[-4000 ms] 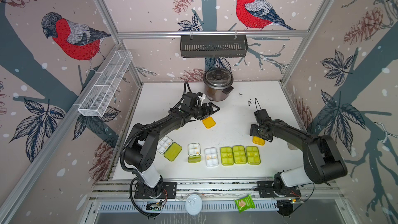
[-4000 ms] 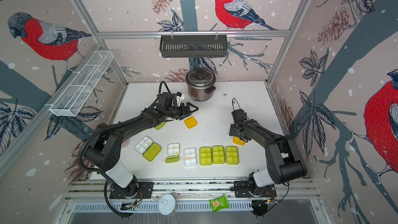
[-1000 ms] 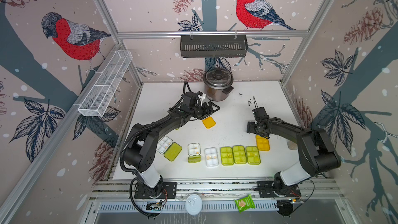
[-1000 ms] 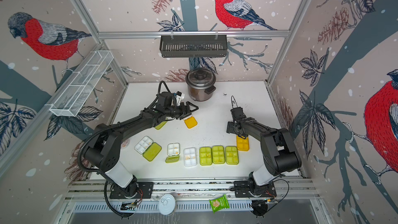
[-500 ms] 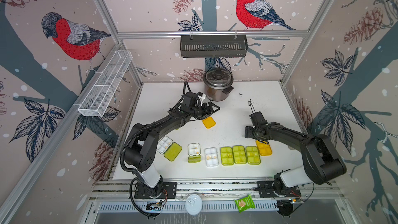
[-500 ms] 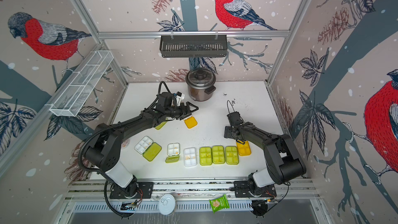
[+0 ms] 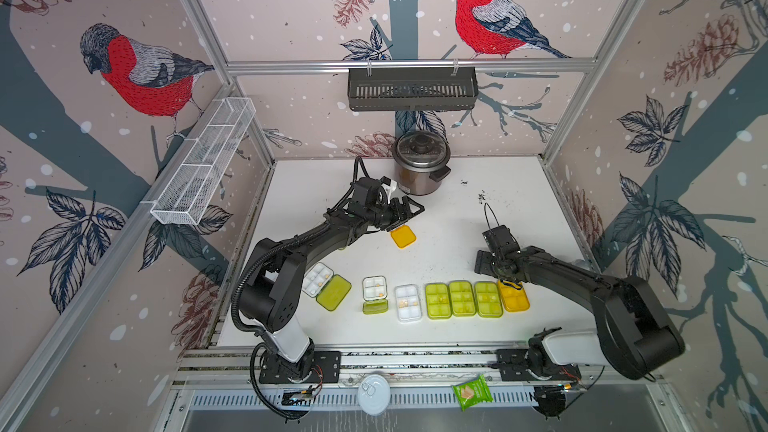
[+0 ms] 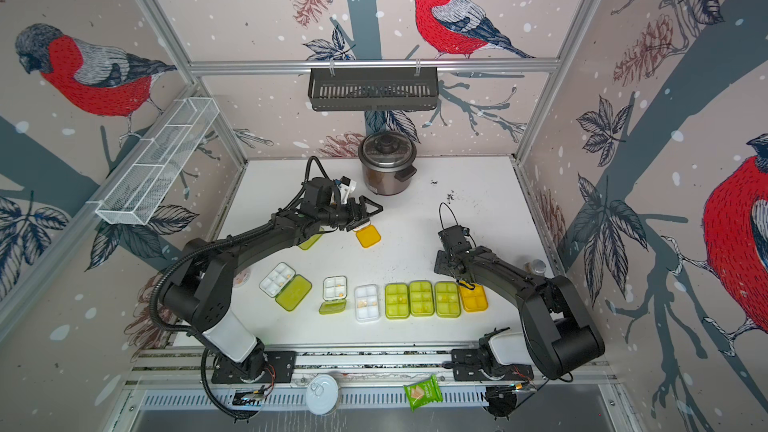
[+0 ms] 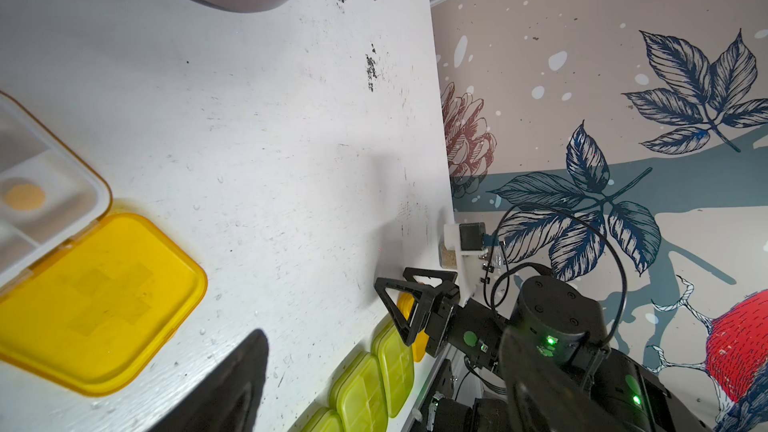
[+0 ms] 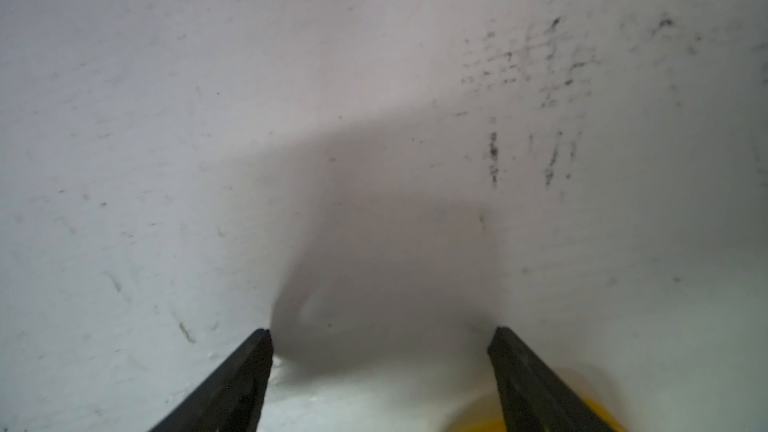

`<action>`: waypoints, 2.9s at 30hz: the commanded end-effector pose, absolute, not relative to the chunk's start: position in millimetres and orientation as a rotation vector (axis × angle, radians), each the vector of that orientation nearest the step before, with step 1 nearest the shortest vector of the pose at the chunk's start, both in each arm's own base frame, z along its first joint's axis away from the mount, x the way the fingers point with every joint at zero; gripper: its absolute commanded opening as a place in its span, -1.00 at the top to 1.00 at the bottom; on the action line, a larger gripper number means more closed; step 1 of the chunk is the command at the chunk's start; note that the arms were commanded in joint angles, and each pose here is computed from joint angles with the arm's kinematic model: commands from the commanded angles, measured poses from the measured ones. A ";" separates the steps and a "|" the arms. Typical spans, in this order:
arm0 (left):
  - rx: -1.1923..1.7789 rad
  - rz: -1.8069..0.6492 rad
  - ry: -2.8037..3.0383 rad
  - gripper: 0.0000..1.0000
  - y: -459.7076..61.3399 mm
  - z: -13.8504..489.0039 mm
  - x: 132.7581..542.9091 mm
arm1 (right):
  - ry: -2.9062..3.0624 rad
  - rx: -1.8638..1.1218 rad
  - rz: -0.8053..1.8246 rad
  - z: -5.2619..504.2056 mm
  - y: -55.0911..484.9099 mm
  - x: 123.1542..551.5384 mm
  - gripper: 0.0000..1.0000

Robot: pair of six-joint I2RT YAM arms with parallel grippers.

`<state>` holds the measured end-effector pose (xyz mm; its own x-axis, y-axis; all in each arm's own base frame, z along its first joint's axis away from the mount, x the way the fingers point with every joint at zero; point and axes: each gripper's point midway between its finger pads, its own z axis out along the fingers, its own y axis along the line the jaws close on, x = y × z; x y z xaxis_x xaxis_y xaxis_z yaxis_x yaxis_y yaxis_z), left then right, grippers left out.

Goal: Close pillboxes
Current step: Move the pillbox to the center of the board.

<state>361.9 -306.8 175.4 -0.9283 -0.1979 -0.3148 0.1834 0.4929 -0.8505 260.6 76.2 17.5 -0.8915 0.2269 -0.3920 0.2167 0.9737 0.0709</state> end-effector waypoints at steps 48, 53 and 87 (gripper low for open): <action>-0.361 -1.272 2.212 -0.75 -189.4 195.0 428.9 | 2.353 -0.646 0.238 85.7 358.5 349.9 -1.00; -0.361 -1.284 2.209 -0.74 -189.8 194.8 428.9 | 2.368 -0.686 0.224 78.6 365.4 355.3 -1.00; -0.350 -1.341 2.194 -0.73 -194.9 197.5 427.4 | 2.420 -0.811 0.165 27.6 384.7 416.8 -1.00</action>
